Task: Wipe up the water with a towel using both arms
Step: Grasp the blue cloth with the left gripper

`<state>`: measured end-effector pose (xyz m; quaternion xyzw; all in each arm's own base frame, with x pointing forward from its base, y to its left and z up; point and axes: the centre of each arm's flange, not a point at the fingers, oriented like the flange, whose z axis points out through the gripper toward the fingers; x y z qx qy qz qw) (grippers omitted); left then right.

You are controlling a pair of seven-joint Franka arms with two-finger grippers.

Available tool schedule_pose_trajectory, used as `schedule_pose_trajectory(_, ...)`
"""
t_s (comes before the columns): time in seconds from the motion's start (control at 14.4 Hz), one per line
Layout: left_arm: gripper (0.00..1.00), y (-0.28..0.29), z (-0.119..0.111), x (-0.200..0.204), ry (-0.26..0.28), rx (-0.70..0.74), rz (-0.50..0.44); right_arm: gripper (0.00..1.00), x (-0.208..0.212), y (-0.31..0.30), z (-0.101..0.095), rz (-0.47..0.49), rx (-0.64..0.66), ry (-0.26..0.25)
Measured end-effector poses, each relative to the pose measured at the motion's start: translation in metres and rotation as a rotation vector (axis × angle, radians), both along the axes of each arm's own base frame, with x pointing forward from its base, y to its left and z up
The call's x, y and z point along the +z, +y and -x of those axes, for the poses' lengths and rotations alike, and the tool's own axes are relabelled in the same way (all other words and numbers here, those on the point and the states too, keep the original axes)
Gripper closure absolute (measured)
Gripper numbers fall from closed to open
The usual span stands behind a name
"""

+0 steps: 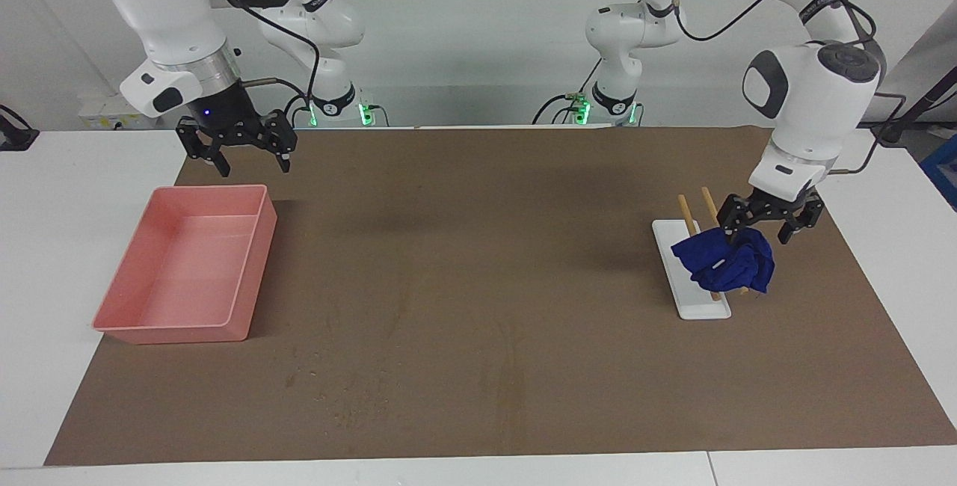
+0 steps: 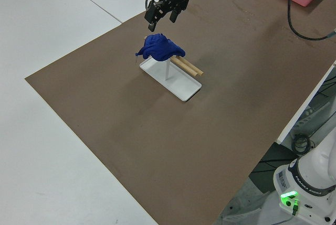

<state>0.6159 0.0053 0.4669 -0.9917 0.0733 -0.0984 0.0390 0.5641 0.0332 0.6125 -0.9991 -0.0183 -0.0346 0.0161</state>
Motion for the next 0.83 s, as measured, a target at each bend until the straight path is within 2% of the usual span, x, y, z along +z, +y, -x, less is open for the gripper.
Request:
schedule_pose_trajectory(0.21,0.00,0.002,0.004,-0.029,-0.027,-0.002,0.001,0.00,0.000,0.000,0.000,-0.003,0.000,0.001)
schedule_pose_trajectory(0.35,0.00,0.003,0.006,-0.034,-0.023,0.002,-0.004,0.00,0.000,0.000,0.000,-0.003,0.000,0.001)
schedule_pose_trajectory(0.42,0.06,0.003,0.006,-0.033,-0.023,0.012,-0.004,0.00,0.000,0.000,0.000,-0.004,0.000,0.001)
schedule_pose_trajectory(0.49,0.06,0.002,0.006,-0.033,-0.022,0.026,-0.001,0.00,0.000,0.000,0.000,-0.004,0.000,0.001)
schedule_pose_trajectory(0.56,0.15,0.001,0.007,-0.032,-0.019,0.038,0.001,0.00,0.000,0.001,0.000,-0.006,0.000,0.001)
schedule_pose_trajectory(0.62,0.30,0.001,0.008,-0.032,-0.011,0.050,0.003,0.00,0.000,0.001,0.000,-0.007,0.000,0.001)
schedule_pose_trajectory(0.83,0.65,-0.001,0.010,-0.031,0.001,0.068,0.003,0.00,0.000,0.001,0.000,-0.008,0.000,0.001)
